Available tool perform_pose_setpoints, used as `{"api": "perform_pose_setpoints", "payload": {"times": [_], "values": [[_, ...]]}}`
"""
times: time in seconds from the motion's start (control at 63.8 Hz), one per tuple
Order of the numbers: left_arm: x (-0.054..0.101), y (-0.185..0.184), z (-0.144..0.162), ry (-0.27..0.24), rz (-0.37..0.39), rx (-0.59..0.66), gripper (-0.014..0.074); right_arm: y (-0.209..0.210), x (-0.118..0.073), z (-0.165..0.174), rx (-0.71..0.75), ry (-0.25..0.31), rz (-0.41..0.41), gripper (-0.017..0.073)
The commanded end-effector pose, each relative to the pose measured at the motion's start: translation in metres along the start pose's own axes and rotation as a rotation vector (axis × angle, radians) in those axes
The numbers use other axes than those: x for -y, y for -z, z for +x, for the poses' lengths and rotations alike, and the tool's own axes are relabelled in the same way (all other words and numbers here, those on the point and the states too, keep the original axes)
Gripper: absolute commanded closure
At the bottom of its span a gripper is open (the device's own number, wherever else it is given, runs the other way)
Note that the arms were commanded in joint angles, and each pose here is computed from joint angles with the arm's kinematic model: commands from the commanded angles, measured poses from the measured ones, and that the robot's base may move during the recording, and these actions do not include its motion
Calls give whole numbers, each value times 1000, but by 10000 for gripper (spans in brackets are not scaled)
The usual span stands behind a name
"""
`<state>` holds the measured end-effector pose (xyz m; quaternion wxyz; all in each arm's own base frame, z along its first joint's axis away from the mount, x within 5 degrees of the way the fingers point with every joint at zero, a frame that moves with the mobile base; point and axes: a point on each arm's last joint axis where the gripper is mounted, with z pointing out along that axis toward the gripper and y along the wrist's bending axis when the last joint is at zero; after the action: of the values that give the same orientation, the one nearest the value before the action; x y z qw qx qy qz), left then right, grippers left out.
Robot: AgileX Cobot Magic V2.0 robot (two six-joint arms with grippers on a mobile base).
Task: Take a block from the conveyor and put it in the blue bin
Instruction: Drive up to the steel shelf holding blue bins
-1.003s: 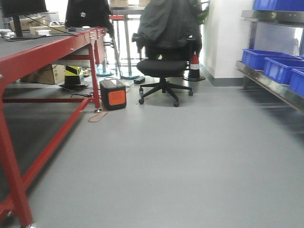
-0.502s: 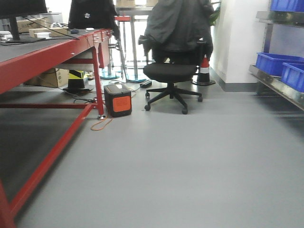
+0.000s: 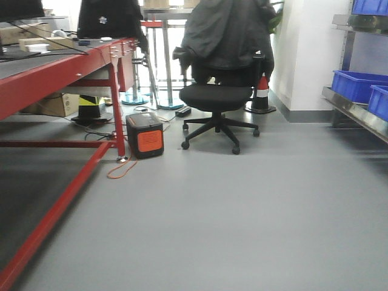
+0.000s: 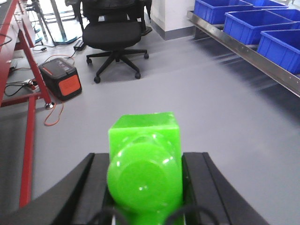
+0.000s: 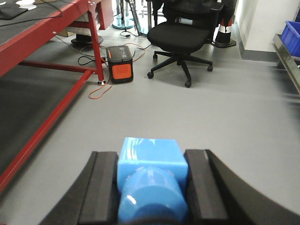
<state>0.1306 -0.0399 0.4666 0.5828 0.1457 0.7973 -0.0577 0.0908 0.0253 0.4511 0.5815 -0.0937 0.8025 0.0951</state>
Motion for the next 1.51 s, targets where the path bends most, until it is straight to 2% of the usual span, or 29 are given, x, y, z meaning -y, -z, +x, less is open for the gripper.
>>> {"api": "perform_pose_setpoints", "payload": {"times": [0.0,1.489], "values": [[1,2,-2,9,7,26,704,3,0,-3,26,6,4,711],[1,2,-4,9,6,48,704,3,0,-3,26,6,4,711]]}}
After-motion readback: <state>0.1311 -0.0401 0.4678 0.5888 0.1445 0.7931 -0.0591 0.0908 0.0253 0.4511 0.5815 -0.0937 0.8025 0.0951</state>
